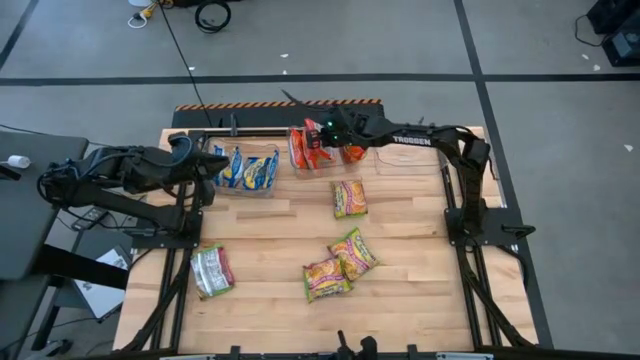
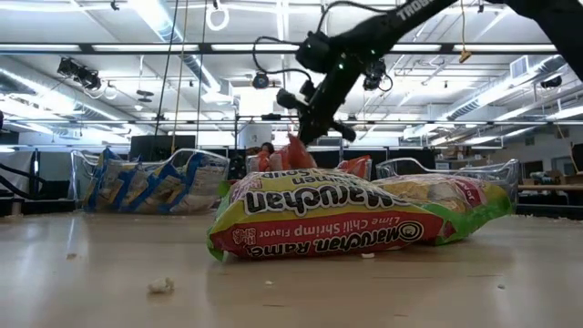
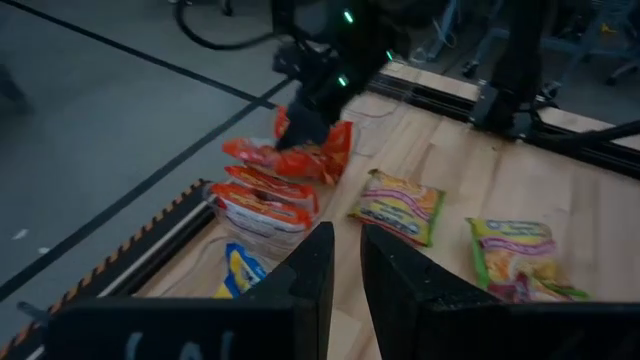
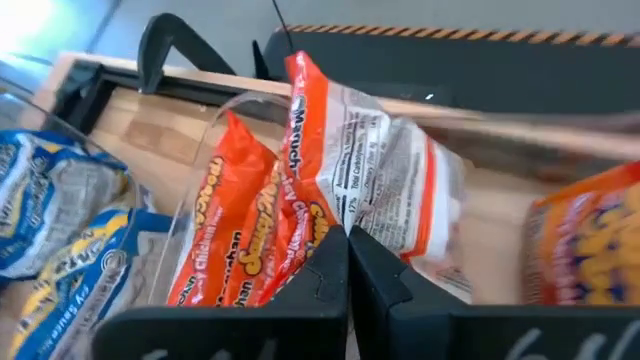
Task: Sort Maruchan noodles
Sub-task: Put the orange noodle pack into the middle transparent bin
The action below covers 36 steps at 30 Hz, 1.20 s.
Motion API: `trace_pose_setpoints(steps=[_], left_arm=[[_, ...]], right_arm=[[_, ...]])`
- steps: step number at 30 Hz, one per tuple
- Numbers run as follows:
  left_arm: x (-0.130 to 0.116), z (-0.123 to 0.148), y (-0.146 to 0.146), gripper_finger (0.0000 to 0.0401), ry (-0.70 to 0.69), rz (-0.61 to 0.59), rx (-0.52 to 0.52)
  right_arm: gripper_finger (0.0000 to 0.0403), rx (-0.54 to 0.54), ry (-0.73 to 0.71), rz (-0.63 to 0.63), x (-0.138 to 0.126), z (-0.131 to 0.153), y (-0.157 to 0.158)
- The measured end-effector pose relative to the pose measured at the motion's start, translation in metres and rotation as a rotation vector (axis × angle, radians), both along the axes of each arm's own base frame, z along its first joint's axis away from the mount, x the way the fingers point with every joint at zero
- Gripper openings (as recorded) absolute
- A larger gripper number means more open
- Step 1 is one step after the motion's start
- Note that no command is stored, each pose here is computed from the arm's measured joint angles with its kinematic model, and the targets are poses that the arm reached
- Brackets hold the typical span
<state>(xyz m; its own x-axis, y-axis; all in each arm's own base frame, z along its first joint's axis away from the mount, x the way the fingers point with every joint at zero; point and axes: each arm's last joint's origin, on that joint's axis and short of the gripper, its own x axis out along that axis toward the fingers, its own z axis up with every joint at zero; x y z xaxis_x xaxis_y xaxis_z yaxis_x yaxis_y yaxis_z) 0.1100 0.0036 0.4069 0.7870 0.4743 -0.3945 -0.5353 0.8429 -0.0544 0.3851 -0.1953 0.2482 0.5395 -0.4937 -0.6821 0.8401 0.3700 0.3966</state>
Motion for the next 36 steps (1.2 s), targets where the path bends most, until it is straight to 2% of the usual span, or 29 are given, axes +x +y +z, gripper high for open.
trace_pose_setpoints(steps=[3, 8, 11, 19, 23, 26, 32, 36], left_arm=[[0.000, 0.001, 0.001, 0.0059, -0.011, 0.029, 0.015], [0.000, 0.002, 0.001, 0.0059, -0.018, 0.038, 0.018], [0.000, 0.002, 0.001, 0.0059, -0.018, 0.038, 0.019], [0.003, 0.001, 0.002, 0.0059, -0.009, 0.075, 0.040], [0.006, 0.000, 0.001, 0.0059, 0.000, 0.074, 0.040], [0.010, -0.001, 0.001, 0.0059, 0.012, 0.072, 0.042], [0.018, -0.003, 0.000, 0.0059, 0.027, 0.072, 0.043], [0.025, -0.003, -0.001, 0.0059, 0.023, 0.072, 0.042]], right_arm=[[0.0002, 0.021, -0.056, -0.030, -0.005, -0.017, -0.002], [0.0009, 0.046, 0.012, -0.054, -0.023, -0.038, -0.005], [0.0028, 0.054, 0.036, -0.072, -0.035, -0.034, -0.008], [0.0095, 0.040, 0.233, -0.075, -0.066, -0.023, -0.015], [0.0110, -0.009, 0.345, -0.072, -0.081, -0.012, -0.014], [0.0111, -0.044, 0.379, -0.034, -0.087, -0.005, -0.014], [0.0112, -0.124, 0.285, 0.128, -0.081, 0.018, -0.001], [0.0112, -0.103, 0.142, 0.218, -0.062, 0.022, 0.014]])
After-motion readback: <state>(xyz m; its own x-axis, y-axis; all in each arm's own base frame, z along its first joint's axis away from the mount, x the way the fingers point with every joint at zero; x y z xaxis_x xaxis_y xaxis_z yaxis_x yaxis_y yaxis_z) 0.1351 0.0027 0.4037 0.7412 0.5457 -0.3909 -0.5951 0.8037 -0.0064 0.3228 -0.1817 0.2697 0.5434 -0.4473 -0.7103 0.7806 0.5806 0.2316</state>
